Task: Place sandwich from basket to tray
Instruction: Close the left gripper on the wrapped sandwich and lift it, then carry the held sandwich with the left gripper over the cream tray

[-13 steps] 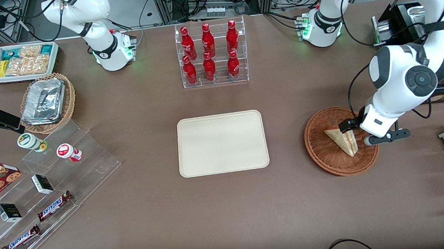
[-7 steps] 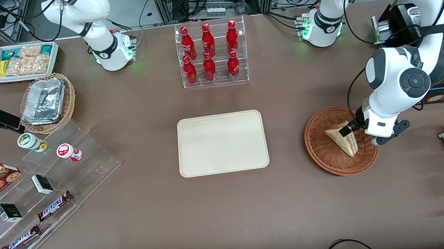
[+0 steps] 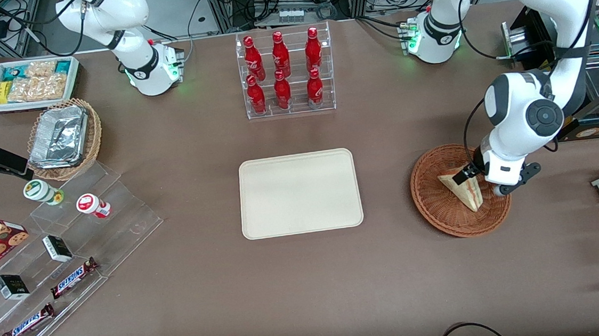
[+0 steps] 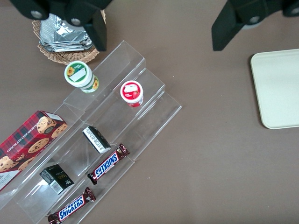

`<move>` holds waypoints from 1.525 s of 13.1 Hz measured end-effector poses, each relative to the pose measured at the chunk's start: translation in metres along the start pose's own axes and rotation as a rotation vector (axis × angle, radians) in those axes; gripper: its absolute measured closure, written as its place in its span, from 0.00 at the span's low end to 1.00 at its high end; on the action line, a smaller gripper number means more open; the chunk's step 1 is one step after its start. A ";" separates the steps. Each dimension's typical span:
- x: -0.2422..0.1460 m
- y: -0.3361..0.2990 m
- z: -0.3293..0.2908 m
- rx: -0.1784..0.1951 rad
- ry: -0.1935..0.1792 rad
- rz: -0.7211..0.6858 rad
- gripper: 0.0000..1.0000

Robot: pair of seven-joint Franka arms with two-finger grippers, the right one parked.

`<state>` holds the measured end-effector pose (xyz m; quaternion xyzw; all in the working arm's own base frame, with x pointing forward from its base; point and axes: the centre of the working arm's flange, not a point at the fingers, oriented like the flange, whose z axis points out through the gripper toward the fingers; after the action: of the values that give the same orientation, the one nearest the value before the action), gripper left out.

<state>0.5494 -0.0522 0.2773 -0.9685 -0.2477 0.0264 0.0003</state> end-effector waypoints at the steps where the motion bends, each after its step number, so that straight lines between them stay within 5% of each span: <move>1: 0.001 0.001 0.005 -0.002 0.000 -0.002 0.00; 6: 0.005 -0.004 0.031 0.005 -0.022 -0.020 0.04; 11: 0.010 -0.001 0.020 0.023 -0.048 -0.021 0.60; 16: 0.029 0.027 -0.041 0.039 -0.072 0.008 0.81; 20: 0.012 0.083 -0.061 0.026 -0.049 0.106 0.83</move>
<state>0.6028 -0.1191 0.3363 -0.9792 -0.1956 0.0534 0.0053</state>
